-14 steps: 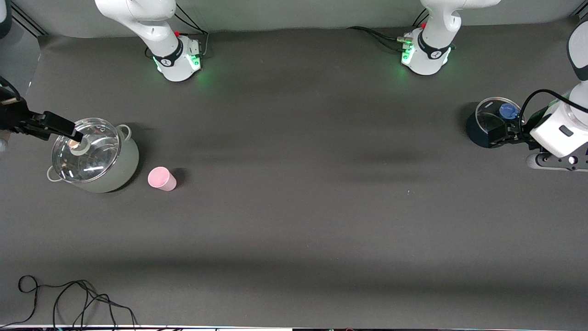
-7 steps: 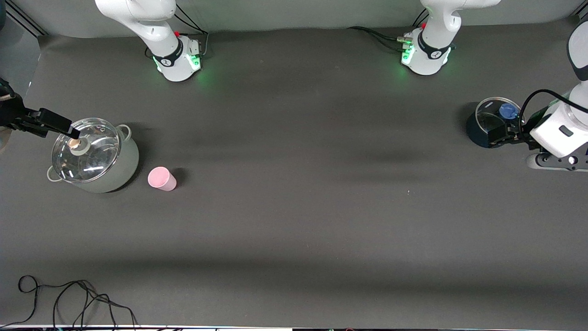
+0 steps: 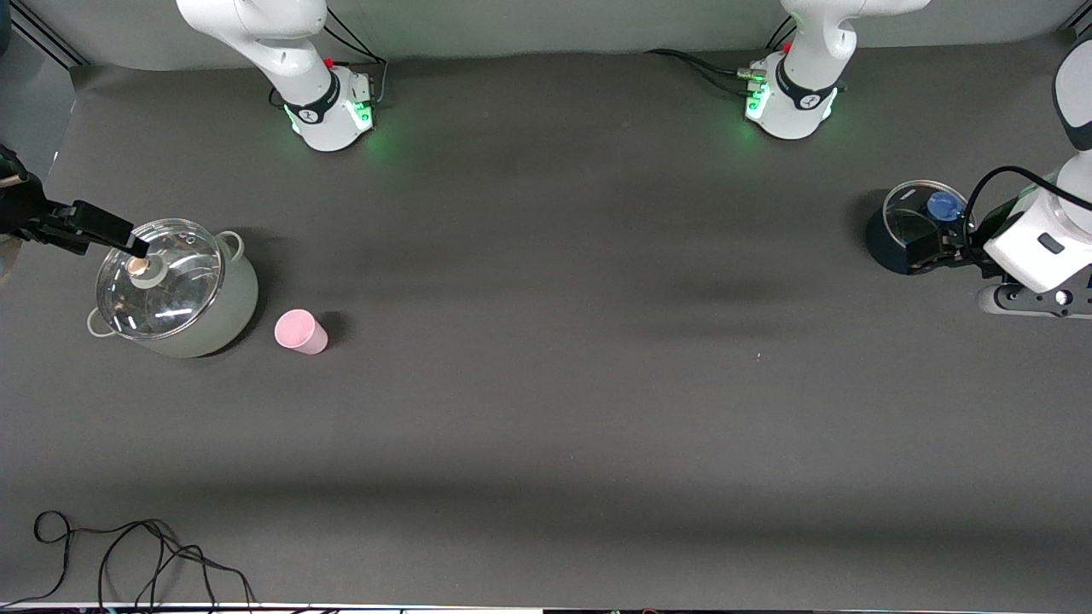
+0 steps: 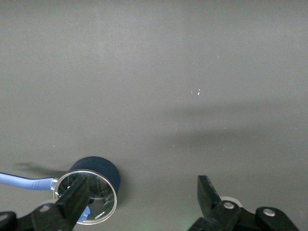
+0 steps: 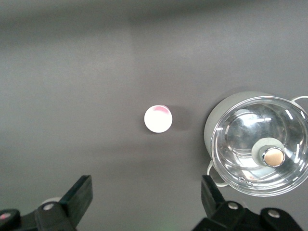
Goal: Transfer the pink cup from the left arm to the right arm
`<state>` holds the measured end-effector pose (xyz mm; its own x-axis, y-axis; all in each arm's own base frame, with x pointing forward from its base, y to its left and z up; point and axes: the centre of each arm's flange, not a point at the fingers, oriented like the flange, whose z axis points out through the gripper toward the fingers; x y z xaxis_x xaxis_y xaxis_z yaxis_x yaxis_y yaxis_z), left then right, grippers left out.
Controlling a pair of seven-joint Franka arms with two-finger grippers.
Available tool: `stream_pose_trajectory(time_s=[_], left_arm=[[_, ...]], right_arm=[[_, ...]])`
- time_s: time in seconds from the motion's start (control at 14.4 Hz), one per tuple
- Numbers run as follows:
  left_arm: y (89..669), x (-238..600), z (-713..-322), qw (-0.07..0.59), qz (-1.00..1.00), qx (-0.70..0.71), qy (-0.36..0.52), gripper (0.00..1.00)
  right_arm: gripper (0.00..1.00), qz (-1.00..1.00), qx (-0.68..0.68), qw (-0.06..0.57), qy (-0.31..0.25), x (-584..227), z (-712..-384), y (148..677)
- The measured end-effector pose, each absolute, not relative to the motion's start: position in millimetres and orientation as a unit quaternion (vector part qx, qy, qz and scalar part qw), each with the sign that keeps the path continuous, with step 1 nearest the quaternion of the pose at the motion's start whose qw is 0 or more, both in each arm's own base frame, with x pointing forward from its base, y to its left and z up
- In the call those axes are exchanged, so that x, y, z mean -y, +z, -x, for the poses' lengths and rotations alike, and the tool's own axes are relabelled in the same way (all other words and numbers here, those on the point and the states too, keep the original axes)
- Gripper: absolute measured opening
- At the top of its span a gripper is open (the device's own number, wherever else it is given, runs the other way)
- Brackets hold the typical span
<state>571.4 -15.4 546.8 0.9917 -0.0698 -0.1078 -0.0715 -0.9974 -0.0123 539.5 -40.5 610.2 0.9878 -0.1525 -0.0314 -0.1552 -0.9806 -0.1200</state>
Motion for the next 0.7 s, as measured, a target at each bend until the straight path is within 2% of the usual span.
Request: stream_pose_trajectory(time_s=[0.7], left_arm=[[540.9, 14.2, -573.7, 0.008, 0.998, -0.034, 0.059, 1.0]], right_arm=[[1.0, 0.996, -0.075, 0.038, 0.038, 43.6, -530.7, 608.4]])
